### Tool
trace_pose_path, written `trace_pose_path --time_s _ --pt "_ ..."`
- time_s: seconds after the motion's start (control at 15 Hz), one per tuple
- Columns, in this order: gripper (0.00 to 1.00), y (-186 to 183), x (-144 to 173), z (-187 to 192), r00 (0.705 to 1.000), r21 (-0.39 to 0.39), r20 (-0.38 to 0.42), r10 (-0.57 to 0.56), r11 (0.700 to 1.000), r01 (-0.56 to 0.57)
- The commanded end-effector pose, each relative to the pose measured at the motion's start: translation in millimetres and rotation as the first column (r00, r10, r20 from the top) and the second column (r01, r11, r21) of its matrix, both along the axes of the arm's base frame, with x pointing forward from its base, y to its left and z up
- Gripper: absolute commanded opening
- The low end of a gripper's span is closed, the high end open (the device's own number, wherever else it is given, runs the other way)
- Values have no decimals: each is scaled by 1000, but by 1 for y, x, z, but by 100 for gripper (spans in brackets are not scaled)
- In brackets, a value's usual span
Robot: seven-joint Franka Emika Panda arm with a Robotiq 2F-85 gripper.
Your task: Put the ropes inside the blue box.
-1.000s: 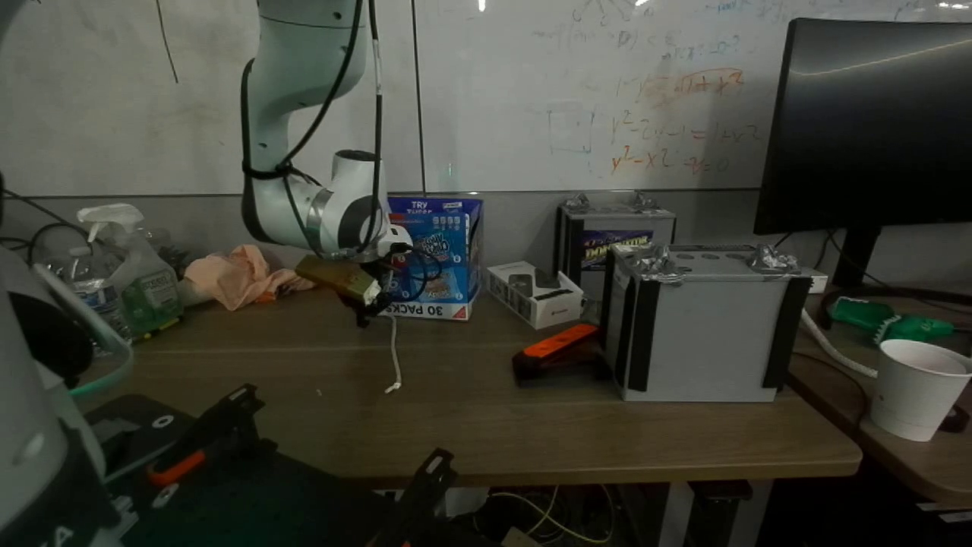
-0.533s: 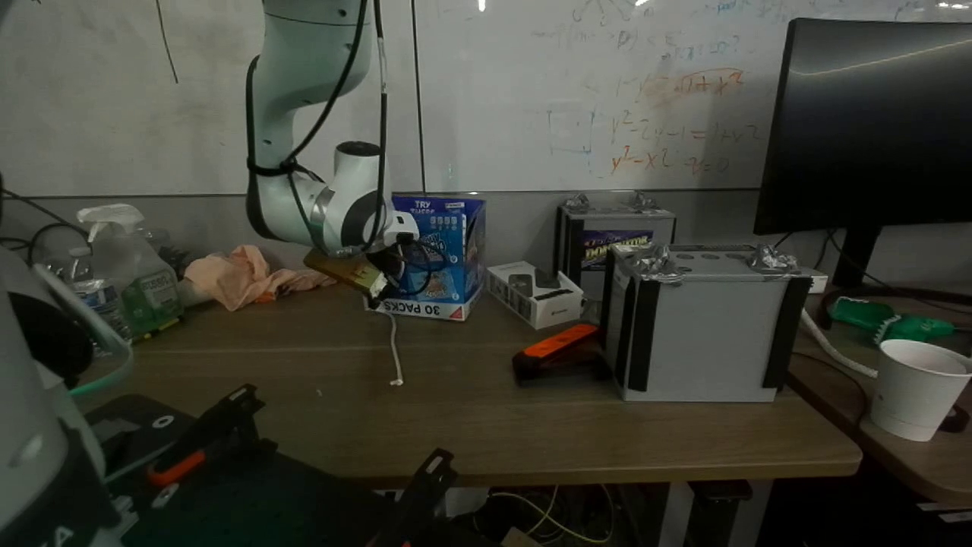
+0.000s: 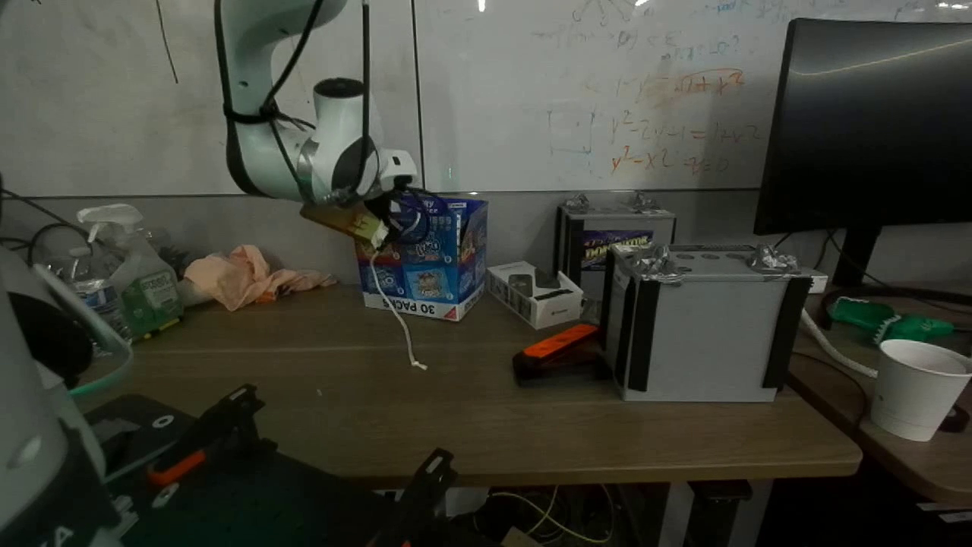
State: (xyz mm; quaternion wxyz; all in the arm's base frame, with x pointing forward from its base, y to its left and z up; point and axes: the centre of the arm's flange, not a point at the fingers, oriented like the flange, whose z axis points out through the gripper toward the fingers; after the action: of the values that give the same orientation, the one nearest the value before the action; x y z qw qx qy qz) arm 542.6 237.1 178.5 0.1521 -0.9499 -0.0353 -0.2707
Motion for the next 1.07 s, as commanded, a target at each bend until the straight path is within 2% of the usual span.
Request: trace_pose_path --time_s 0.0,0.33,0.6,0.73,1.0 --pt "1 -16 -29 86 996 24 77 -38 999 37" --pt "1 -18 -35 192 976 76 156 -150 987 139" --pt "1 -24 -36 284 937 153 220 -273 958 243" --pt "1 -35 -33 326 906 189 262 -333 938 290" --pt "1 -64 -21 362 859 228 287 -424 901 368"
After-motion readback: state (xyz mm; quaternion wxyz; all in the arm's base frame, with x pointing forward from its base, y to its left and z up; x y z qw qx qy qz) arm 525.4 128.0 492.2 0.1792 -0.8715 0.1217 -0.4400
